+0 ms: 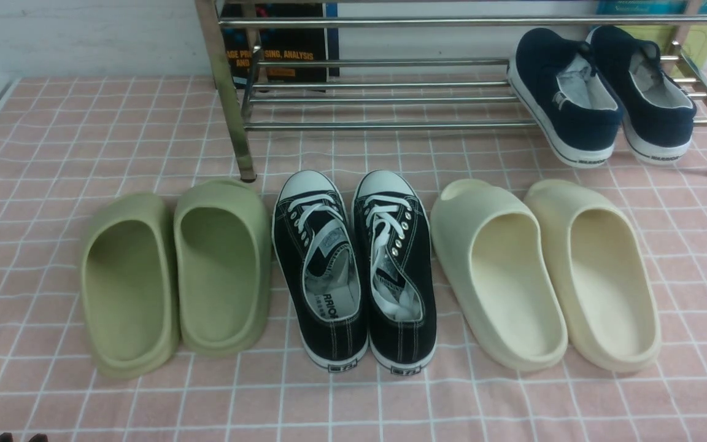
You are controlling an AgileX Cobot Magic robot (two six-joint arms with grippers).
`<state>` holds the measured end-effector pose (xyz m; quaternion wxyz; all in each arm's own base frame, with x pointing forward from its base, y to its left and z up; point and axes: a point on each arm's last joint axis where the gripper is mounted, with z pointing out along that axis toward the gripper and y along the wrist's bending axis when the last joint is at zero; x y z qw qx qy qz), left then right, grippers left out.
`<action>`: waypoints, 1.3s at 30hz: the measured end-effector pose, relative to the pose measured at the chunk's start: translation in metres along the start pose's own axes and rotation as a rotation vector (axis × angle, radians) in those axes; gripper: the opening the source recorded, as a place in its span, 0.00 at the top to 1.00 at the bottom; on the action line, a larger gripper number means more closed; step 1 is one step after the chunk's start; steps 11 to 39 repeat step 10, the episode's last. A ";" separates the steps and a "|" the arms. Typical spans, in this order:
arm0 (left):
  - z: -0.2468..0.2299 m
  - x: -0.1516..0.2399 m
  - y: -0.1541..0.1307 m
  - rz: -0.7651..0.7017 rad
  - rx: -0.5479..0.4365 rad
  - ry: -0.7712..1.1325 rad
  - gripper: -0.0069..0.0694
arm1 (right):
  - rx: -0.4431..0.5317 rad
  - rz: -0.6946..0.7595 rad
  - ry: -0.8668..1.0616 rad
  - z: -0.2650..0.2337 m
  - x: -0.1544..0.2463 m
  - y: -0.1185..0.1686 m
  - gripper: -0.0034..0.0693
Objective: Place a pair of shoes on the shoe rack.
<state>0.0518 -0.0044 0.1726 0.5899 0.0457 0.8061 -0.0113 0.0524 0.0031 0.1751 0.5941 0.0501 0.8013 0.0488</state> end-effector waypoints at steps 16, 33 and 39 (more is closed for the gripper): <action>0.000 0.000 0.000 0.000 0.000 0.000 0.60 | 0.000 0.000 0.000 0.000 0.000 0.000 0.93; 0.000 0.000 0.000 0.000 0.000 0.000 0.60 | 0.000 0.000 0.000 0.000 0.000 0.000 0.93; 0.000 0.000 0.000 0.000 0.000 0.000 0.60 | 0.000 0.000 0.000 0.000 0.000 0.000 0.93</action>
